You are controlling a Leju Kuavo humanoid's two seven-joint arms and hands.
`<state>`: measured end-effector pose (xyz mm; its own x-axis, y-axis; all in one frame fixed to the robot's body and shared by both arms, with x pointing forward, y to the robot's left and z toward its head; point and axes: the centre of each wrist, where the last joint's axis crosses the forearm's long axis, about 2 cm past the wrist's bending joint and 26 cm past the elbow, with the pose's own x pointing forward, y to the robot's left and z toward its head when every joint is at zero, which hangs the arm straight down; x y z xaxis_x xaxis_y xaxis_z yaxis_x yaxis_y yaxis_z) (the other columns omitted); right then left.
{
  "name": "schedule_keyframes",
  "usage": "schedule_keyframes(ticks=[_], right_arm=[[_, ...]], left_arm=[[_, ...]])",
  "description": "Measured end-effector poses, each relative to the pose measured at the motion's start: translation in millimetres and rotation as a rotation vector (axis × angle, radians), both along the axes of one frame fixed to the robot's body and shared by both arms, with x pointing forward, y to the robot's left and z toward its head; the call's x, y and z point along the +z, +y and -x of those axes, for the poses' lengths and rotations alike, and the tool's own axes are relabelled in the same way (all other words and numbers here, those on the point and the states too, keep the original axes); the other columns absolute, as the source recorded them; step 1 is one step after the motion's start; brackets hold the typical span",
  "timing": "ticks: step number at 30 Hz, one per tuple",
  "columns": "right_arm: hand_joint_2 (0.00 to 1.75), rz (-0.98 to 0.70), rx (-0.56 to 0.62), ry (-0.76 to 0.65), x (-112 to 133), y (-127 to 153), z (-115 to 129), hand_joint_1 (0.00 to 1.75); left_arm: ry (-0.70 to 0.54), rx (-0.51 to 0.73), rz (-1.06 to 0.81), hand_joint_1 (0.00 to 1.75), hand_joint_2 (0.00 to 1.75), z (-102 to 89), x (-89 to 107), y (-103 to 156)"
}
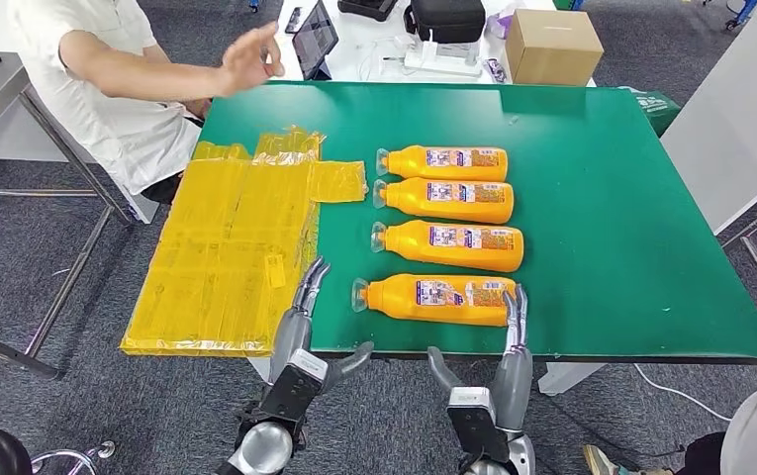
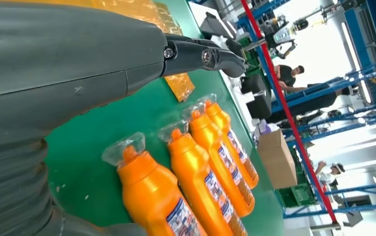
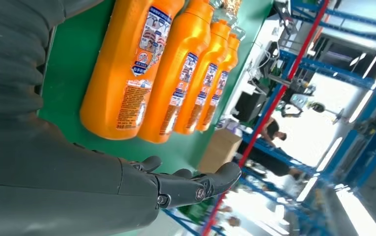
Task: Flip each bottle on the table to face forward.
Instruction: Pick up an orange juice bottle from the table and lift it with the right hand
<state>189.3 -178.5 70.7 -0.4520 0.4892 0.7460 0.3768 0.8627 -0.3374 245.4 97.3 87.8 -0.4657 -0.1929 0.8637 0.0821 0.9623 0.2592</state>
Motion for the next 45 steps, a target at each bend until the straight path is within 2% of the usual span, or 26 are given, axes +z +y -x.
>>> schedule_keyframes(ticks=[4,9,12,26,33,40,45], right_arm=[[1.75,0.158,0.012,-0.041,3.1,-5.4,0.8,0.0],[1.75,0.497,0.022,-0.104,7.7,-21.5,-1.7,0.0],[1.75,0.59,0.012,-0.097,4.9,-31.2,-2.7,0.0],[1.75,0.62,-0.025,-0.067,0.0,-44.6,-4.0,0.0],[1.75,0.692,-0.031,-0.074,2.3,-50.3,-10.2,0.0],[1.75,0.608,-0.122,0.081,-2.1,-57.4,-22.0,0.0],[1.75,0.611,-0.112,0.168,-10.9,-65.0,-34.6,0.0]], left_arm=[[0.018,-0.021,0.011,0.0,1.75,2.7,-2.2,-0.3],[0.039,-0.023,0.031,0.0,1.75,2.8,-4.4,0.1],[0.049,-0.02,0.034,0.0,1.75,0.3,-6.5,1.5],[0.066,-0.017,0.024,0.0,1.75,-1.8,-11.2,4.0],[0.069,-0.023,0.024,0.0,1.75,-1.8,-11.4,3.5],[0.072,-0.036,0.013,0.0,1.75,-0.9,-12.8,3.9],[0.08,-0.05,0.012,0.0,1.75,-0.3,-12.4,2.2]])
